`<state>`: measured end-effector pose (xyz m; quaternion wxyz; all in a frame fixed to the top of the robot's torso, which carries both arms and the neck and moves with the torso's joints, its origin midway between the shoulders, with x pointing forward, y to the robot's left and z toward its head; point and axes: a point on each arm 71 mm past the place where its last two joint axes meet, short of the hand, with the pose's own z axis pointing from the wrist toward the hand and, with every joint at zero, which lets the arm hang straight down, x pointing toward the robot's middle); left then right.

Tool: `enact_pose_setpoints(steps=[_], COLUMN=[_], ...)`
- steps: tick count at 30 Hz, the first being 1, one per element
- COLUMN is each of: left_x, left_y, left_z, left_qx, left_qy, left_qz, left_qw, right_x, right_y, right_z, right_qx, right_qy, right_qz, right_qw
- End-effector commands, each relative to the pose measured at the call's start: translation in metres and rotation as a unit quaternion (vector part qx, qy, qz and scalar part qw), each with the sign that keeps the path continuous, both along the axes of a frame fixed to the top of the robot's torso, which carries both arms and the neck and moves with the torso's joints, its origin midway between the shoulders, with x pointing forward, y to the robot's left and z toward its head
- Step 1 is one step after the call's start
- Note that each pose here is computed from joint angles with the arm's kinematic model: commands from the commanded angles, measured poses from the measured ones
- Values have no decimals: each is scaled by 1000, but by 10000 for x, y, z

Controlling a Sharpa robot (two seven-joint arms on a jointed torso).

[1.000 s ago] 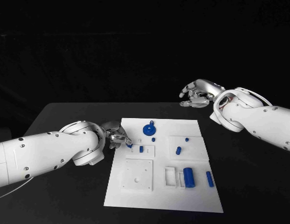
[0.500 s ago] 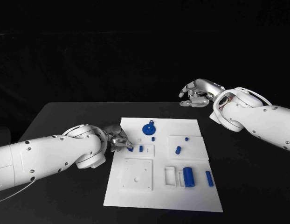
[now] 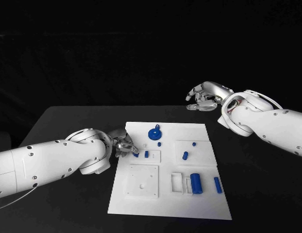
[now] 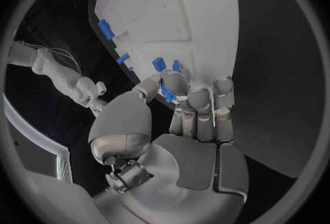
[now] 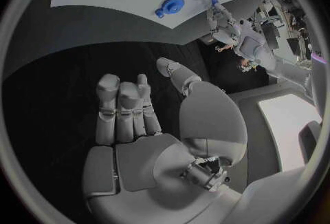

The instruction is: Assemble the parts on the task board

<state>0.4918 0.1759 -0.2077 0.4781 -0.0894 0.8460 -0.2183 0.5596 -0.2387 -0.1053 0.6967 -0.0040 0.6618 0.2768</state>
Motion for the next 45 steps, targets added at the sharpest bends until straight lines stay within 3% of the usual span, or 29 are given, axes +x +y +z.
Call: enact_pose_setpoints(steps=[1,18,29,45], left_x=[-19,-21,-27,-34], left_y=[-36,-72,-51,-35], left_z=[-11,-14,13,9], left_qx=[7,11,-3,-12], left_qy=[6,1,-21,-32], left_qz=[-12,-19,-7,1], left_qw=[1000,1000,1000,999], right_x=[-4,-6,-5,-7], right_y=[10,12,10,6], right_z=[1,1,2,2], right_qx=[-3,-3,-3,-3], right_qy=[1,0,0,0], right_qz=[5,5,5,5], right_qw=[1000,1000,1000,1000])
